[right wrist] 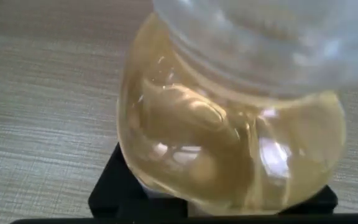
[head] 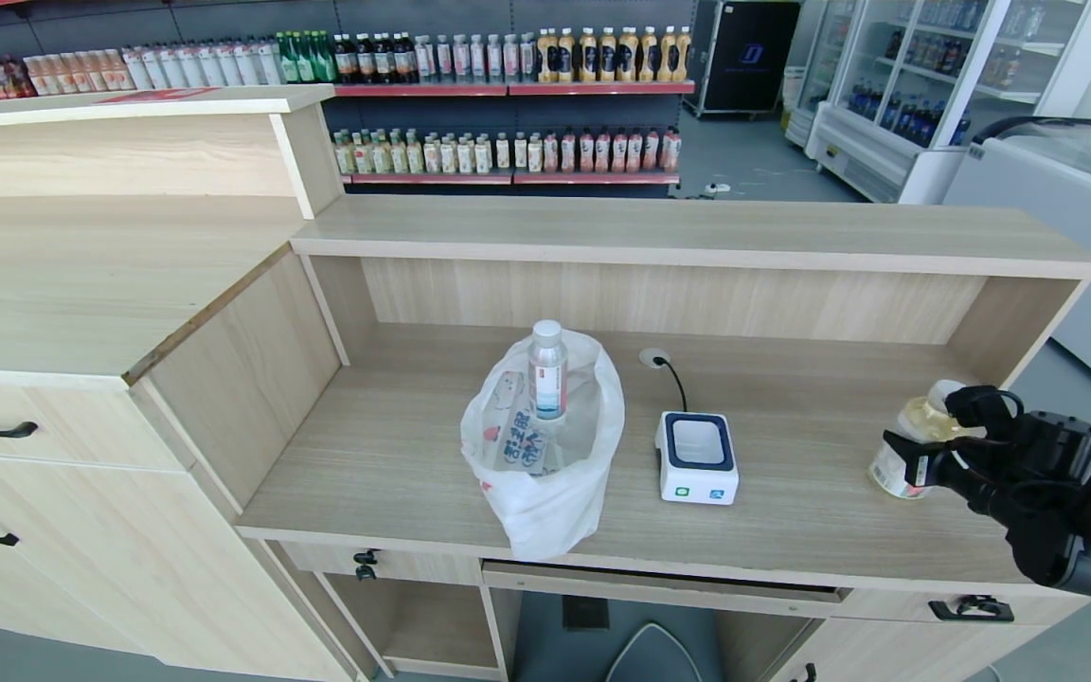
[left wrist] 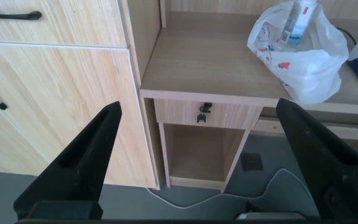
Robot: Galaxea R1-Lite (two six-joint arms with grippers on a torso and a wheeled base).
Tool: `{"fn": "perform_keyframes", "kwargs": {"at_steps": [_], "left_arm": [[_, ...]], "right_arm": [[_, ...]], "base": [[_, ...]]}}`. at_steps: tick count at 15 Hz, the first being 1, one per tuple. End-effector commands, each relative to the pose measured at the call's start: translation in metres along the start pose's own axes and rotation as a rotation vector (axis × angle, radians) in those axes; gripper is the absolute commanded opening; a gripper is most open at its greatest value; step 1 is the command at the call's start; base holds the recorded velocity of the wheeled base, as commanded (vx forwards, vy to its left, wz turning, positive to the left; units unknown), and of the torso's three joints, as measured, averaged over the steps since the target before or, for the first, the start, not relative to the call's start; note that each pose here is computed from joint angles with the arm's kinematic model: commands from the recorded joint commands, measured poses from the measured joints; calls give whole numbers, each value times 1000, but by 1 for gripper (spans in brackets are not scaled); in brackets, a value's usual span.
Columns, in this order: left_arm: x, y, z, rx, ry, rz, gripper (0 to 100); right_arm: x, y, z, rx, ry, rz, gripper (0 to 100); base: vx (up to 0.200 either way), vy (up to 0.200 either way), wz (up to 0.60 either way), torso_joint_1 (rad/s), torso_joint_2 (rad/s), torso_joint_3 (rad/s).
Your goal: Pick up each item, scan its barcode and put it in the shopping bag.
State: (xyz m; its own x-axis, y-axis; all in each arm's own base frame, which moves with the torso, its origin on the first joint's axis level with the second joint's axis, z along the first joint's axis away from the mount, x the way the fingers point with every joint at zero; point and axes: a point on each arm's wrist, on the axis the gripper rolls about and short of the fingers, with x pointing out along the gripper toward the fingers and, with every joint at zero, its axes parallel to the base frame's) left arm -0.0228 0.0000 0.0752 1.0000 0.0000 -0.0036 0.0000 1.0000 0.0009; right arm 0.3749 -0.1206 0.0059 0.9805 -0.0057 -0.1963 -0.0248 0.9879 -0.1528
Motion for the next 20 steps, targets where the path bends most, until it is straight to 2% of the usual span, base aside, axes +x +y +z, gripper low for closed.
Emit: {"fn": "perform_keyframes", "kwargs": {"at_steps": [1,6,9,10,11,13,15,16,17,20], "left_arm": [[0,0,0,1,-1,0,100],[0,0,0,-1,-1,0,100],[0,0,0,1,-1,0,100],[0,0,0,1,-1,0,100],[0,0,0,-1,-1,0,100],[0,0,0,1,-1,0,100],[0,0,0,-1,-1,0,100],[0,0,0,-1,-1,0,100],[0,0,0,-1,-1,0,100],[0,0,0,1,-1,0,100]], "right_arm": [[0,0,1,-4,-1,0,0],[-3,2,0,-64,17,-22,0],[-10,6,7,-66,20,-27,0],[-18,10,37,-33,-13,-18,0],[-28,14,77,52,-37,-6,0],[-68,21,170,229,-39,52,0],[-115,35,233,348,6,244,0],[-144,45,261,379,17,399,0],[-163,53,275,387,21,536,0],[-198,70,292,393,8,881,0]], "base": [[0,0,0,0,0,0],[0,0,0,0,0,0],[0,0,0,0,0,0],[0,0,0,0,0,0],[0,0,0,0,0,0],[0,0,0,0,0,0],[0,0,0,0,0,0],[0,0,0,0,0,0],[0,0,0,0,0,0],[0,0,0,0,0,0]]}}
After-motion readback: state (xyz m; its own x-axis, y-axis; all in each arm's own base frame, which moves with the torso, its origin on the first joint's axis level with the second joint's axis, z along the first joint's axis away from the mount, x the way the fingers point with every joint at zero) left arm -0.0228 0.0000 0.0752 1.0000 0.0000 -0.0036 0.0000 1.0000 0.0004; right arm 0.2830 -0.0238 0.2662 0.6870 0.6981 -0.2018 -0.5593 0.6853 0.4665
